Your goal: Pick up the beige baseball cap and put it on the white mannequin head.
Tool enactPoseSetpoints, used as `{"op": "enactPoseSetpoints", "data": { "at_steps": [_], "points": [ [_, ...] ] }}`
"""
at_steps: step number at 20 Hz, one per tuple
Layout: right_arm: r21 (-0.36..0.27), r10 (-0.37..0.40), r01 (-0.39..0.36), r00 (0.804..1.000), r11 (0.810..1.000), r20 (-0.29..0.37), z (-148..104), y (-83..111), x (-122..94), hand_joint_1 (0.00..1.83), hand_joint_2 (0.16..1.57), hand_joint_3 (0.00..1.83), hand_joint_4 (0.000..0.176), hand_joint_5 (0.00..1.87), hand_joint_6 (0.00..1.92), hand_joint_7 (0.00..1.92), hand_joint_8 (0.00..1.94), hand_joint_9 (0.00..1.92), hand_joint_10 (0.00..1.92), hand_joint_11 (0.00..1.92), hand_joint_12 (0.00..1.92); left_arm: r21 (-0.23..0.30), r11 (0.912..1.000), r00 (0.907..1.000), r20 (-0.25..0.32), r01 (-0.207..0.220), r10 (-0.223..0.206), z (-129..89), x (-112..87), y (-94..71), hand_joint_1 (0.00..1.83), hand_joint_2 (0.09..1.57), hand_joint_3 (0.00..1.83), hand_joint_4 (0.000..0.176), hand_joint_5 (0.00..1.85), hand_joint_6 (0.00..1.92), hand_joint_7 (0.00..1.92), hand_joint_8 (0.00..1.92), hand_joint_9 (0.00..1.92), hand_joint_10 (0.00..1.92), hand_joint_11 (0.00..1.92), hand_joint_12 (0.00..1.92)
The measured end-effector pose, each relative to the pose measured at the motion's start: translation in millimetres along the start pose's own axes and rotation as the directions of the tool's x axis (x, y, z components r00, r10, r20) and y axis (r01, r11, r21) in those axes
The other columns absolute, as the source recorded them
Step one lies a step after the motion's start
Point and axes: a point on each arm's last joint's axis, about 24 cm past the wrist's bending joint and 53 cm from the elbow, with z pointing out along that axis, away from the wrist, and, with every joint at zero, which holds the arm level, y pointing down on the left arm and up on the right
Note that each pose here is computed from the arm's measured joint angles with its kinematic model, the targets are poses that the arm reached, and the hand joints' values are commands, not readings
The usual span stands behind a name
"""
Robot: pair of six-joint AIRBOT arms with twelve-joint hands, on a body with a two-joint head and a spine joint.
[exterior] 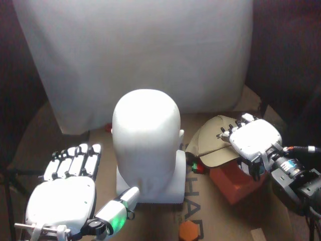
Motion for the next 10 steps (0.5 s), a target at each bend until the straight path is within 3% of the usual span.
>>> {"op": "enactPoseSetpoints", "data": {
  "at_steps": [1, 2, 4, 9, 10],
  "points": [
    [0.000, 0.000, 0.000, 1.000, 1.000, 0.001, 0, -0.2, 0, 1.45, 1.14, 0.00, 0.000, 0.81, 0.94, 0.93, 0.98, 0.84, 1.22, 0.75, 1.60, -0.003, 1.0000, 1.0000, -0.002, -0.001, 0.001, -1, 0.4, 1.2, 0.00, 1.14, 0.00, 0.000, 0.04, 0.00, 0.01, 0.00, 0.03, 0.00, 0.00, 0.38],
    [0.002, -0.001, 0.001, 1.000, 1.000, 0.002, 0, -0.8, -1, 1.39, 1.13, 0.00, 0.000, 0.89, 0.92, 0.93, 1.04, 0.90, 1.30, 0.83, 1.48, -0.005, 1.0000, 1.0000, -0.004, -0.002, 0.002, -1, 1.1, 2.4, 0.00, 1.14, 0.00, 0.000, 0.04, 0.00, 0.01, 0.00, 0.03, 0.00, 0.00, 0.38],
    [0.001, -0.002, 0.002, 1.000, 1.000, 0.020, 2, -1.1, -7, 1.38, 1.12, 0.00, 0.000, 0.93, 0.87, 0.92, 1.06, 0.94, 1.31, 0.93, 1.44, -0.010, 1.0000, 1.0000, -0.005, -0.001, 0.001, -2, 1.5, 3.2, 0.00, 1.14, 0.00, 0.000, 0.04, 0.00, 0.01, 0.00, 0.03, 0.00, 0.00, 0.38],
    [0.003, 0.017, -0.017, 0.999, 1.000, 0.049, 4, -3.0, -17, 1.38, 1.12, 0.00, 0.000, 0.94, 0.86, 0.92, 1.06, 0.94, 1.31, 0.94, 1.43, -0.013, 0.9999, 1.0000, -0.002, 0.002, -0.002, -4, 0.9, 6.3, 0.00, 1.14, 0.00, 0.000, 0.04, 0.00, 0.01, 0.00, 0.03, 0.00, 0.00, 0.39],
    [-0.002, 0.016, -0.016, 0.998, 1.000, 0.054, 4, -1.8, -18, 1.38, 1.11, 0.00, 0.000, 0.93, 0.86, 0.96, 0.99, 0.97, 1.29, 0.94, 1.38, -0.016, 0.9999, 1.0000, -0.003, 0.003, -0.003, -5, 1.2, 7.1, 0.00, 1.14, 0.00, 0.000, 0.03, 0.00, 0.00, 0.00, 0.01, 0.00, 0.00, 0.33]
  ]
}}
